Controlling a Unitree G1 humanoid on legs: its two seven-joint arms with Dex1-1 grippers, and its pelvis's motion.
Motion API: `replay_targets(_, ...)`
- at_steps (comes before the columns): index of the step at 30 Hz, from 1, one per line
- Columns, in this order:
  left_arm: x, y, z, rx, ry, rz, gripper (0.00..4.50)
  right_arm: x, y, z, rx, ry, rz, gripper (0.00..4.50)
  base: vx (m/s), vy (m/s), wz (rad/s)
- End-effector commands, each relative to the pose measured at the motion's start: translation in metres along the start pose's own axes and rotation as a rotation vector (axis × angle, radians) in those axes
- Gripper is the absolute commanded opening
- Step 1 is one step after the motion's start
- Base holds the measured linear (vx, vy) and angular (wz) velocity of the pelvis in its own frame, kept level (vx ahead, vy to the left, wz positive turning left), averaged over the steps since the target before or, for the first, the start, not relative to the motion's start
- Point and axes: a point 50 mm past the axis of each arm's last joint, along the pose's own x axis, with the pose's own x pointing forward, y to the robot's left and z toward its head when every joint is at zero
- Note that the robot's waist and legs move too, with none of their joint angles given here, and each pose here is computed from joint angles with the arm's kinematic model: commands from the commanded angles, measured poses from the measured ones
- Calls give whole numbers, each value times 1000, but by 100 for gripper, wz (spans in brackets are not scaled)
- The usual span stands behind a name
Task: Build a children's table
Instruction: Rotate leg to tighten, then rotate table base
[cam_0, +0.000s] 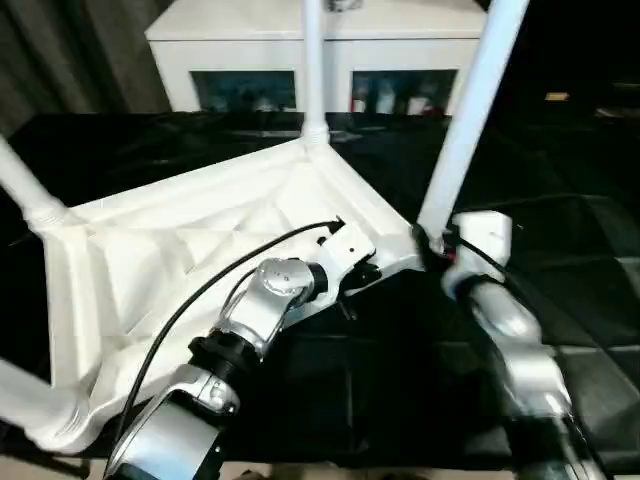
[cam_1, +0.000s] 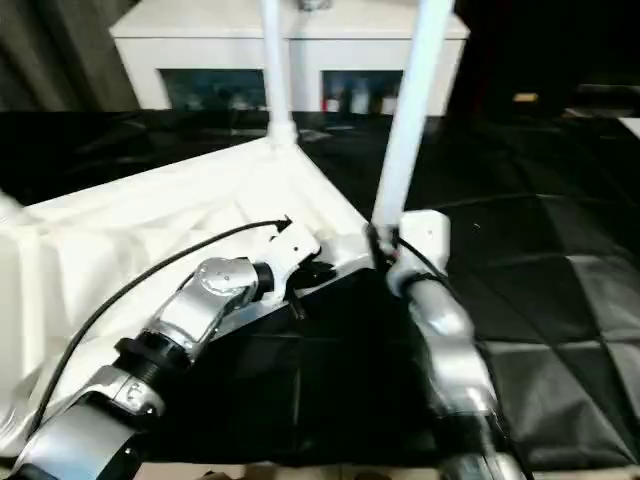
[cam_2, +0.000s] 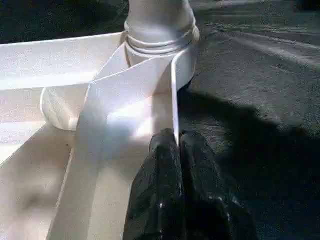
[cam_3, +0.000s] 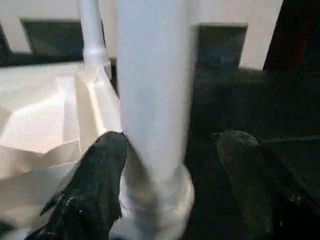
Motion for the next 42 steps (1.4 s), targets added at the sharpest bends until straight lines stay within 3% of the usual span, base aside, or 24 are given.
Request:
replay_targets(1, -7, 9, 15, -12, -121, 44, 27, -9, -8, 4, -2, -46, 1, 319, 0, 0, 0)
replay_targets(4, -11, 8, 20, -31, -169, 37, 63, -19, -7, 0, -8, -51, 20, 319, 0, 0, 0)
replay_targets(7, -31, 6, 29, -90, -222, 19, 85, -24, -2, -2, -13, -45, 93, 319, 0, 0, 0)
replay_targets(10, -42, 1, 29, -57, -216, -35, 112, -23, 2, 0, -13, -50, 136, 319, 0, 0, 0)
replay_targets(11, -53, -4, 25, -41, -196, -89, 132, -22, 6, 0, -26, -51, 184, 319, 0, 0, 0)
replay_targets(16, -87, -16, 9, -19, -61, -174, 132, -20, 21, 0, -28, -35, 337, 319, 0, 0, 0)
replay_targets(19, -114, -6, -4, -5, 73, -101, 132, -19, 31, 0, -39, -18, 440, 319, 0, 0, 0)
replay_targets(21, -118, -5, -4, -8, 88, -89, 132, -19, 32, 0, -42, -17, 451, 319, 0, 0, 0)
replay_targets(23, -145, 3, -10, 24, 197, -25, 132, -18, 36, 1, -49, -7, 508, 319, 0, 0, 0)
replay_targets(26, -161, 4, -11, 57, 252, 9, 132, -16, 35, 0, -71, -2, 523, 319, 0, 0, 0)
replay_targets(32, -168, 2, -10, -19, 257, 36, 183, -16, 34, 1, -86, 16, 578, 319, 0, 0, 0)
replay_targets(36, -172, 11, -14, 33, 310, 109, 218, -24, 34, 6, -150, 57, 747, 319, 0, 0, 0)
replay_targets(37, -172, 13, -17, 39, 327, 106, 244, -27, 32, 11, -176, 74, 814, 319, 0, 0, 0)
replay_targets(42, -164, 11, -27, 11, 353, 59, 244, -27, 21, 21, -220, 97, 850, 319, 0, 0, 0)
